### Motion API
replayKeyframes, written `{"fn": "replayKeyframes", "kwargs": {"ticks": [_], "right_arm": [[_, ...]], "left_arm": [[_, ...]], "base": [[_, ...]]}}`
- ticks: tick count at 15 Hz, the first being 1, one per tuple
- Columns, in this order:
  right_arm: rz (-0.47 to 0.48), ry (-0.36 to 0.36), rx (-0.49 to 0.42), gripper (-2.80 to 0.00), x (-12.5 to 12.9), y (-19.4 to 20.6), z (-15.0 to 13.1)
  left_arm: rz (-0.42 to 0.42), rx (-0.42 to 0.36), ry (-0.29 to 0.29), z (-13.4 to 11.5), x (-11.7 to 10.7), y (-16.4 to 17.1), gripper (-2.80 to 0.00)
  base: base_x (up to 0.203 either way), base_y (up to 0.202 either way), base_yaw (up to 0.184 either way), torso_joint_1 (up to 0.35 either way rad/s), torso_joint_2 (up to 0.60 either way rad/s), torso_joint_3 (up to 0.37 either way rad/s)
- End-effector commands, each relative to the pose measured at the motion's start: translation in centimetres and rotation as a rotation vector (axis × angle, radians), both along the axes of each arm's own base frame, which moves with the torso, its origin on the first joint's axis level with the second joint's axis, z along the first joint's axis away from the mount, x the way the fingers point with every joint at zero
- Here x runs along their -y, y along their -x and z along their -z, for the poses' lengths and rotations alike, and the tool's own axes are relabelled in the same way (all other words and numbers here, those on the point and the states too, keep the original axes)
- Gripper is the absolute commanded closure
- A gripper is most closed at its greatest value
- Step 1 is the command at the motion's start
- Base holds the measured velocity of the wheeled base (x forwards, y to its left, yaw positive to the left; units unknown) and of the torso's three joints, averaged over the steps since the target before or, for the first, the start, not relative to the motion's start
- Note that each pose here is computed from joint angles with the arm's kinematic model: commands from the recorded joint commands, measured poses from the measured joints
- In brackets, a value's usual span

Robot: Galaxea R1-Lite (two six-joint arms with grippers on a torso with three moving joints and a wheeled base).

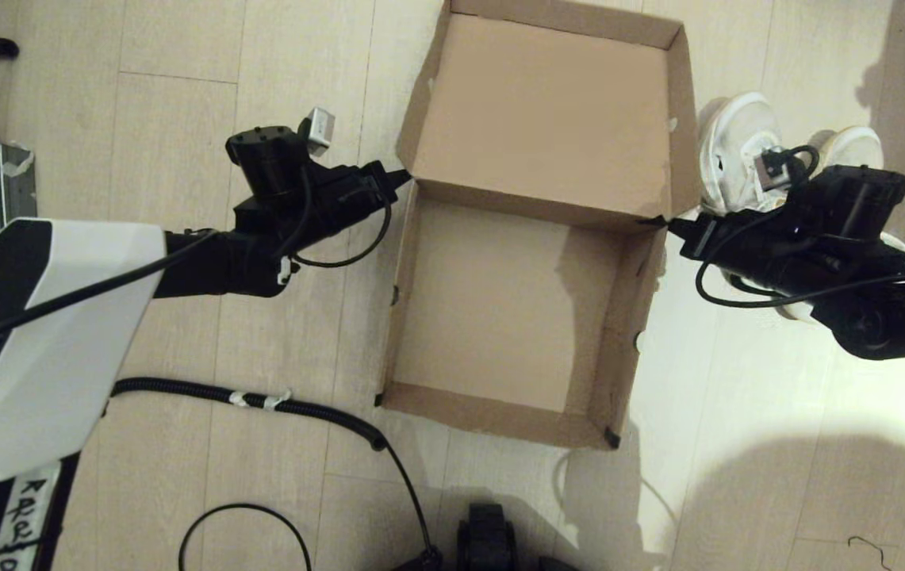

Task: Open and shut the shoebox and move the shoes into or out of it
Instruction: Put the shoes into the shoe box

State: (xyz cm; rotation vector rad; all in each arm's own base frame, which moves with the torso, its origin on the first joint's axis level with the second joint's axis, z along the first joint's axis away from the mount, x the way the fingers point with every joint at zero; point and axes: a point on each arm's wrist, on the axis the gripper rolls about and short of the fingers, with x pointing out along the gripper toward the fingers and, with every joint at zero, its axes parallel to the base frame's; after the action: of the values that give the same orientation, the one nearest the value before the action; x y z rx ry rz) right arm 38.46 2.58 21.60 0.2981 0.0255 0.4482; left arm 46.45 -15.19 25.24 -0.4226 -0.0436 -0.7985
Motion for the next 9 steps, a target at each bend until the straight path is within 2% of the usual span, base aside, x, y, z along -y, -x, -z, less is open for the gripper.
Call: {"fn": "replayKeyframes", "kwargs": {"ticks": [1,6,9], "right_arm": [[-0.013,0.011,-0.008,0.00,-0.4,0.4,0.4],[-0.016,0.034,-0.008,0.00,-0.6,0.4,0.5],[-0.003,0.041,-0.008,0.00,-0.3,0.3,0.3]], "left_arm": [[0.002,-0.003,0.000,0.3,-0.1,-0.2,0.00],[-0.001,-0.026,-0.008,0.8,0.1,0.1,0.00],[-0.003,-0.082,-0.059,1.9,-0.3,1.6,0.00]], "base": [[0.000,0.000,0.000,0.000,0.00,0.000],[0.000,0.000,0.000,0.000,0.00,0.000],[0.000,0.000,0.000,0.000,0.00,0.000]]}}
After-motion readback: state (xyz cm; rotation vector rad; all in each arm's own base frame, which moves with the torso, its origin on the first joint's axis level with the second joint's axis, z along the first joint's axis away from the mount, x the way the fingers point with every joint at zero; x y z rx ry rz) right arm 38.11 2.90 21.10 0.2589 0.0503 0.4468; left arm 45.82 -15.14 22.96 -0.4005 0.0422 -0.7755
